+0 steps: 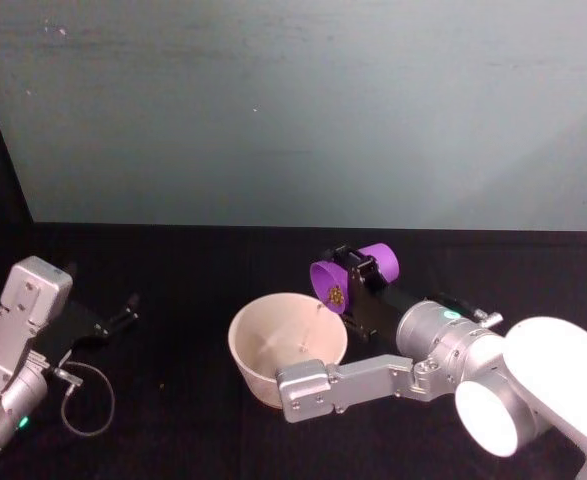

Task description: Pick up the cup and pour the mung beans from the cup into the bowl.

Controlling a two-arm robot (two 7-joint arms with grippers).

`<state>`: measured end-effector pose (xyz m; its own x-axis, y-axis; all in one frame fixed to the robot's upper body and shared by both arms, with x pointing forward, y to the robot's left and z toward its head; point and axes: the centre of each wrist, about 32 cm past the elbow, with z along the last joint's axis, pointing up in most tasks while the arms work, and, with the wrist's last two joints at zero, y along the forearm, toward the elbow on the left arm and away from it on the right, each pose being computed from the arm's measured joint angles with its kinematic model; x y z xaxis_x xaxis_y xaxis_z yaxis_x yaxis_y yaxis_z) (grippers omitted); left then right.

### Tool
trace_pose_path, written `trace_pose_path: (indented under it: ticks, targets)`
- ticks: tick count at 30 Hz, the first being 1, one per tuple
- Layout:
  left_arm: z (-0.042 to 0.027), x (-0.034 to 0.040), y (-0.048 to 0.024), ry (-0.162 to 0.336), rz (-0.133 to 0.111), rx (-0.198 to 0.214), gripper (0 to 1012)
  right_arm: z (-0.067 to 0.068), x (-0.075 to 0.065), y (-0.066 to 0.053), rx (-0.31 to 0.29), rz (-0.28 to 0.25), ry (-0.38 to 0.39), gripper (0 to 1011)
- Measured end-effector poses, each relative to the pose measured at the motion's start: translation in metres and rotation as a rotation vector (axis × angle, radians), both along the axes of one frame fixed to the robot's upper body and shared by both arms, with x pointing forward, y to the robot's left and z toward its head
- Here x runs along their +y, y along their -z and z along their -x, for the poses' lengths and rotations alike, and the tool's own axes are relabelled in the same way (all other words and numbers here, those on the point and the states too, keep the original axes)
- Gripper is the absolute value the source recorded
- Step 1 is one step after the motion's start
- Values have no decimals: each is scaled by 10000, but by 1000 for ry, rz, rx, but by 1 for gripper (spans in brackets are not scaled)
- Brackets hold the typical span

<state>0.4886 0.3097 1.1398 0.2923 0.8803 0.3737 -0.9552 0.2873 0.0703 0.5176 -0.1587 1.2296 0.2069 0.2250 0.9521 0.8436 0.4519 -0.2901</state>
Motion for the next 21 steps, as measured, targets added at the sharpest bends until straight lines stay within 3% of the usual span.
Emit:
trace_pose_path:
  ticks: [6, 21]
  targets:
    - [0, 0, 0, 0, 0, 0, 1000, 18, 49, 15, -19, 40, -7, 736]
    - [0, 0, 0, 0, 0, 0, 1000, 45, 72, 32, -35, 78, -9, 736]
